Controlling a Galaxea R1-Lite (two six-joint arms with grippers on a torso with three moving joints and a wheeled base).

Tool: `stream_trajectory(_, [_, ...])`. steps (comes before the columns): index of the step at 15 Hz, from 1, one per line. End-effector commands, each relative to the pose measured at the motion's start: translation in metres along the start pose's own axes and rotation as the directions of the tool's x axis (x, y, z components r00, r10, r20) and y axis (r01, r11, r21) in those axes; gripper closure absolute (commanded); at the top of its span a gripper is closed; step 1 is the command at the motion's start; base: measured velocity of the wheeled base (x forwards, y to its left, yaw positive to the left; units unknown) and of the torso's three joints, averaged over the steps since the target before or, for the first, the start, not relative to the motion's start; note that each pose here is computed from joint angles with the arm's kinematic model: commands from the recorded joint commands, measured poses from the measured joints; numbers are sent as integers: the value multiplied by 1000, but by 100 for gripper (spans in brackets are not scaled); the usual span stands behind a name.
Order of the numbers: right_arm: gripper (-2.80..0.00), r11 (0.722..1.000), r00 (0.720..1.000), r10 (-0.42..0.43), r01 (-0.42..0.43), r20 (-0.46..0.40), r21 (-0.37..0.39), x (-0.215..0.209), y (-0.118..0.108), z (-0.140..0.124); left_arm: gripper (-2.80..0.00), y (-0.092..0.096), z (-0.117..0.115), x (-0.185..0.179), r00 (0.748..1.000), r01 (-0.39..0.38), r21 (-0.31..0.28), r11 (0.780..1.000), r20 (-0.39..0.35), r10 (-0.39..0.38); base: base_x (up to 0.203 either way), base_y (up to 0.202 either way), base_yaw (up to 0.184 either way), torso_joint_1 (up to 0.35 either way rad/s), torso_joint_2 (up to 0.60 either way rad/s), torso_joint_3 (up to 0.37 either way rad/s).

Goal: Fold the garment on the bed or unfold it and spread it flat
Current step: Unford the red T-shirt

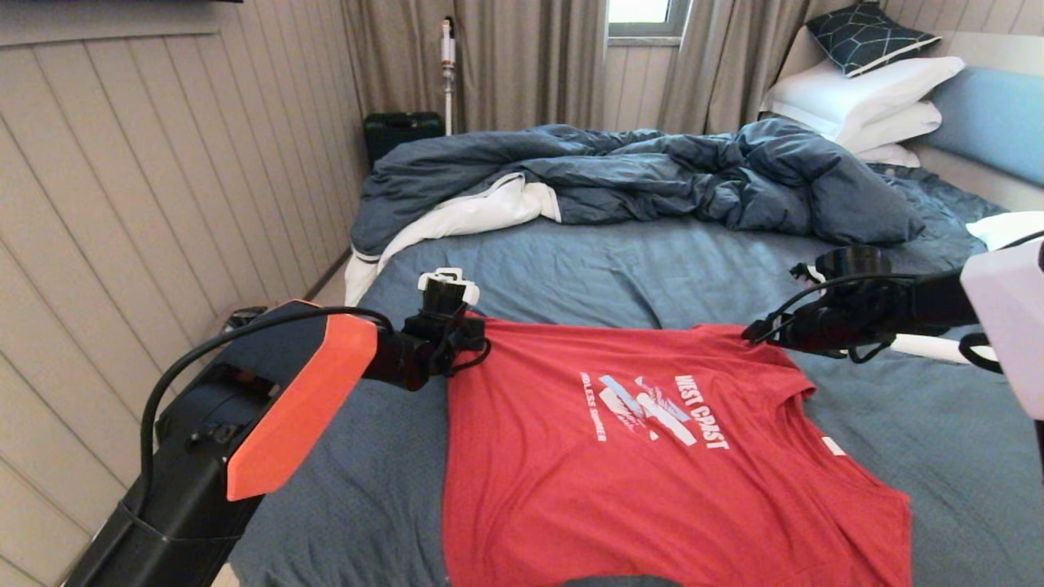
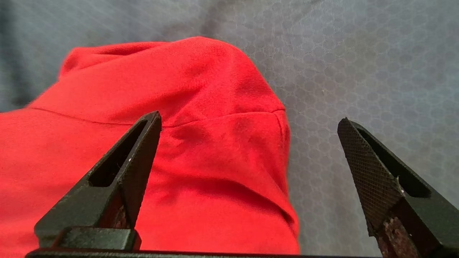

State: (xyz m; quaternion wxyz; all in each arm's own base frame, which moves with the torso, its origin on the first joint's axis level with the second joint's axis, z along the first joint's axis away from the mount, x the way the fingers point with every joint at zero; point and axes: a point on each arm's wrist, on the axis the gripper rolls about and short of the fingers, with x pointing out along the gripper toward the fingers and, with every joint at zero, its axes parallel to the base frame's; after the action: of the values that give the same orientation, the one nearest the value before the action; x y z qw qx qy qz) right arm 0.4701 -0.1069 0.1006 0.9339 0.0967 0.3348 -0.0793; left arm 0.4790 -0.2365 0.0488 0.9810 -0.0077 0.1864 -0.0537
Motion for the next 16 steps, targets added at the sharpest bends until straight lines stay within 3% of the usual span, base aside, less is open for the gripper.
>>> stream_trajectory(1, [-280, 1000, 1000, -1, 1, -16, 2, 6, -1, -5, 0, 0, 1, 0, 1000, -2, -2, 1000, 3, 2, 0, 0, 0, 0, 0, 0])
stream_trajectory(3, [-280, 1000, 1000, -2, 2, -27, -1, 11, 1, -8, 0, 0, -1, 0, 1000, -3, -3, 1000, -1, 3, 0, 0, 0, 0, 0, 0])
stream_trajectory(5, [0, 1000, 999, -28, 28, -16, -3, 18, 1, -9, 0, 0, -4, 1, 1000, -4, -2, 1000, -8, 4, 0, 0, 0, 0, 0, 0])
stream_trajectory(12, [0, 999, 999, -42, 43, 1, -13, 21, 5, -10, 0, -1, 1, 2, 999, 4, -19, 1000, 44, -3, 0, 0, 0, 0, 0, 0])
stream_trajectory(16, [0, 999, 998, -50, 51, 22, -18, 20, 10, -6, 0, 0, -2, 5, 997, -34, -27, 999, 66, 35, 0, 0, 0, 0, 0, 0])
